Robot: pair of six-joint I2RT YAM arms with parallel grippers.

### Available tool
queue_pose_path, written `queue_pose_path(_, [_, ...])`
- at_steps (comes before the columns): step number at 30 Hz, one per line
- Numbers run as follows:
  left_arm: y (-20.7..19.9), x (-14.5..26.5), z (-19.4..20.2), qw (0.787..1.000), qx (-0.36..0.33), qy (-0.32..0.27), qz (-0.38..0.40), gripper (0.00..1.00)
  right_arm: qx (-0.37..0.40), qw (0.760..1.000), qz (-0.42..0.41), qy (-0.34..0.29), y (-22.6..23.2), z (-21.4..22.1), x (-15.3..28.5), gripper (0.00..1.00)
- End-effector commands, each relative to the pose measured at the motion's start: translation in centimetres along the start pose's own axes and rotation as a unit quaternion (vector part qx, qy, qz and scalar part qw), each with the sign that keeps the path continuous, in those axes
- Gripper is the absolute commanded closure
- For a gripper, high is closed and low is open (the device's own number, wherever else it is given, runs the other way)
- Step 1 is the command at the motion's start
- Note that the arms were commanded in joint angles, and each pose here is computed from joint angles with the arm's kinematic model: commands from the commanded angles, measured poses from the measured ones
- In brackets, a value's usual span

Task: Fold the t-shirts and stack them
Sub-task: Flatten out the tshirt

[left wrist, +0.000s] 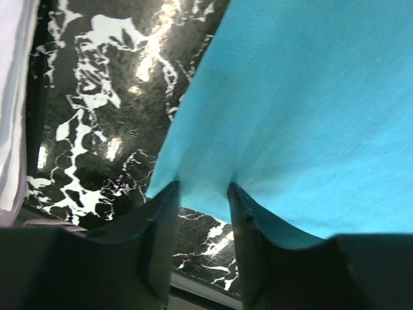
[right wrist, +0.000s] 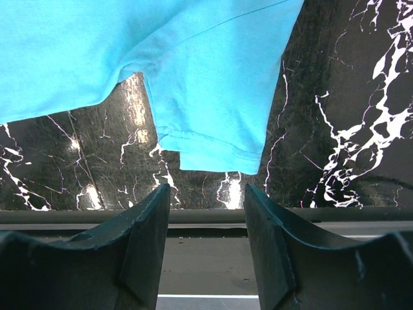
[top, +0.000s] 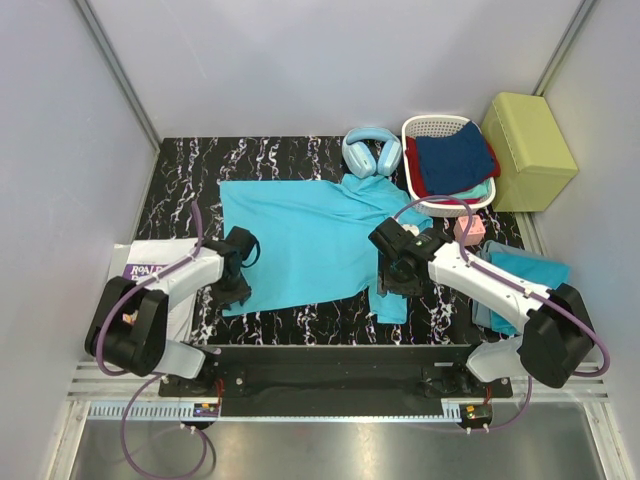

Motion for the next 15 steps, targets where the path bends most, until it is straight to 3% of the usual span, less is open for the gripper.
queue_pose_path(1, [-0.7,-0.3,-0.2,1.000,0.003,0.006,0.010,0.68,0.006,1.000,-0.005,-0.024,0.4,-0.9,0.9,0.43])
queue_pose_path(7, [-0.3,-0.4,0.2,1.000,0.005,0.009,0.004,1.00,0.009,1.000,-0.002,-0.022,0.4,-1.0,0.7,0.44])
queue_pose_path(15, [2.3,1.4,-2.2,0.998,0.059,-0.024,-0.014,1.00,0.012,1.000,-0.004,-0.024,0.6,-1.2,0.7,0.44])
Point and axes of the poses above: each gripper's point midway between its finger pads, its own x axis back along the fingers, its own y axis along the line the jaws close on, z = x × y, the point moved 2 cm from there along x, back along the fingers, and after that the axes turned 7 degrees about -x, right-handed, at the moved point
